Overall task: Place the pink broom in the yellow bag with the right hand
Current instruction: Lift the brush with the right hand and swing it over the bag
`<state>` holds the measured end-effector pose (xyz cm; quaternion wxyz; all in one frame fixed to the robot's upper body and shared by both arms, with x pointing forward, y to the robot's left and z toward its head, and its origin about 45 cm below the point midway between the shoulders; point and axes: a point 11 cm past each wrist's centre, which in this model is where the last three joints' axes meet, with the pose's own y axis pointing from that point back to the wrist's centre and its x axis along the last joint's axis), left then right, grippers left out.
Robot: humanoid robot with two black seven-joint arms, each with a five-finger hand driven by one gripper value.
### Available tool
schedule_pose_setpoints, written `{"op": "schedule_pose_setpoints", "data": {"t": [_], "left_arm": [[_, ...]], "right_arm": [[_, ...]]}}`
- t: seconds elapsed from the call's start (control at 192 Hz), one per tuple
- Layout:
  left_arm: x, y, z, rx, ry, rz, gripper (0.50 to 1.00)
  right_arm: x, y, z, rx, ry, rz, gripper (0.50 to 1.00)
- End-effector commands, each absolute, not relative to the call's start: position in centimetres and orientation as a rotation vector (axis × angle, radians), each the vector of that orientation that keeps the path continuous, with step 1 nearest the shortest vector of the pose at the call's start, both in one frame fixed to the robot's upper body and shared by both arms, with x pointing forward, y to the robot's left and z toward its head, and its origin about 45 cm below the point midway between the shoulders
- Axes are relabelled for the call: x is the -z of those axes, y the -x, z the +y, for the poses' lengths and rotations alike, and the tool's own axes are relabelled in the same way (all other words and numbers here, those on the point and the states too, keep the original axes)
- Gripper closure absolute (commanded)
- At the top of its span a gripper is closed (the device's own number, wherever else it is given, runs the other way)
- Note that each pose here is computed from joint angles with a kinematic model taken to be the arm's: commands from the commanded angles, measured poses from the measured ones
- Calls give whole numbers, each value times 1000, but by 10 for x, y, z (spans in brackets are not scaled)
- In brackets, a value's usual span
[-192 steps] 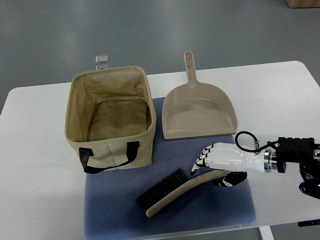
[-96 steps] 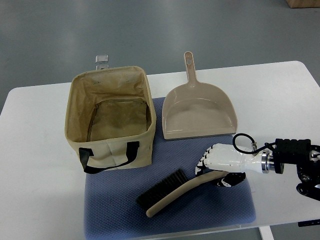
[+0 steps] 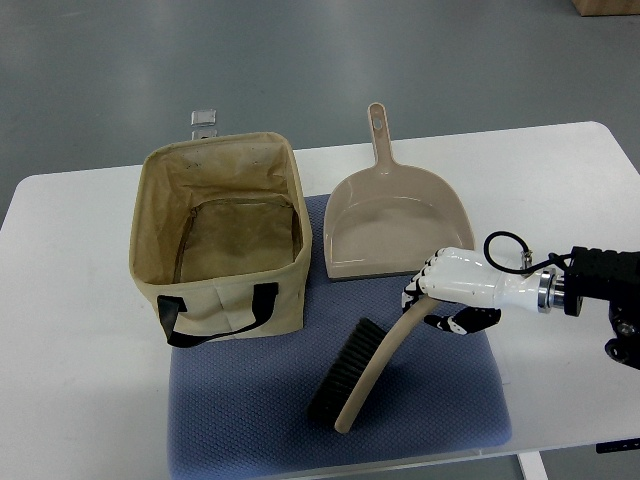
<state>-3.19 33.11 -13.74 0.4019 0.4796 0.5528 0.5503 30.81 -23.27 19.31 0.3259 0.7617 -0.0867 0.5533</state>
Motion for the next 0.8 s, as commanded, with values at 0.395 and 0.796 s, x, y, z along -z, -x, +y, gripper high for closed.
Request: {"op": "schedule_pose_setpoints", "data": {"t": [0.395,0.796], "left_arm": [[137,32,331,-1392,-1211,1398,500],[137,32,331,-1392,-1211,1398,500]], "right_arm": [[-299,-374,-271,-1567,-1846,-550,1000],[-384,-421,-254,-1770,-1671,-617,1000]]}}
